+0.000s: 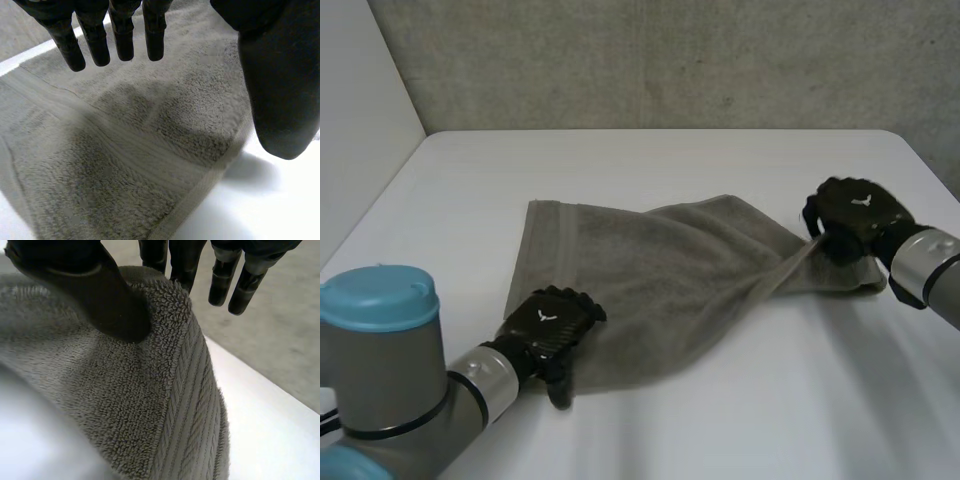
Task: Fold the towel.
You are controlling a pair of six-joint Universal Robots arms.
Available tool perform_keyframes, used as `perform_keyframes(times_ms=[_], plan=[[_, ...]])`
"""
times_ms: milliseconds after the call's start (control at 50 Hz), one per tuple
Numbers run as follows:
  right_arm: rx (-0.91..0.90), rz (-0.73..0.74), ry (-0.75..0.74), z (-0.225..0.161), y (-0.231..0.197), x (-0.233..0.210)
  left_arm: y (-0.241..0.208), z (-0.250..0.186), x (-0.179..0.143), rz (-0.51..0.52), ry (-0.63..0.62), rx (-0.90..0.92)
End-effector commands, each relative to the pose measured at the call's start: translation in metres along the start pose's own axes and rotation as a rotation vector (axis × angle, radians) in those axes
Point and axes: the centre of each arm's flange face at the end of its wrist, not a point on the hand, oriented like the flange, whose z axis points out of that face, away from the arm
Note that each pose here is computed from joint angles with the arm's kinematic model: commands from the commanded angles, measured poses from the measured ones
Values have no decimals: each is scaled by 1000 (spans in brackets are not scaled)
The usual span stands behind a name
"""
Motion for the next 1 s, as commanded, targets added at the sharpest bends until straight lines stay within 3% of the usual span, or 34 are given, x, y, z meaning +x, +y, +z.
perform_keyframes(times_ms=[20,180,360,460,660,740,860,1000], plan=[[1,141,77,13,8,10,2,16,3,-35,8,-15],[-25,163,61,18,17,4,-9,32,15,-75,7,18],[-28,167,55,18,18,2,-15,43,35,-53,0,45],[-29,164,58,16,18,3,-11,50,26,-46,-117,17],[-33,156,91,6,16,17,-8,43,0,-76,-191,-10],[-28,115,83,-2,12,14,-17,30,-11,-91,-221,15],[-54,-67,27,-29,11,7,-27,10,-14,-91,-229,40],[-129,-160,-171,-48,12,-20,-48,-1,-23,-75,-194,89]])
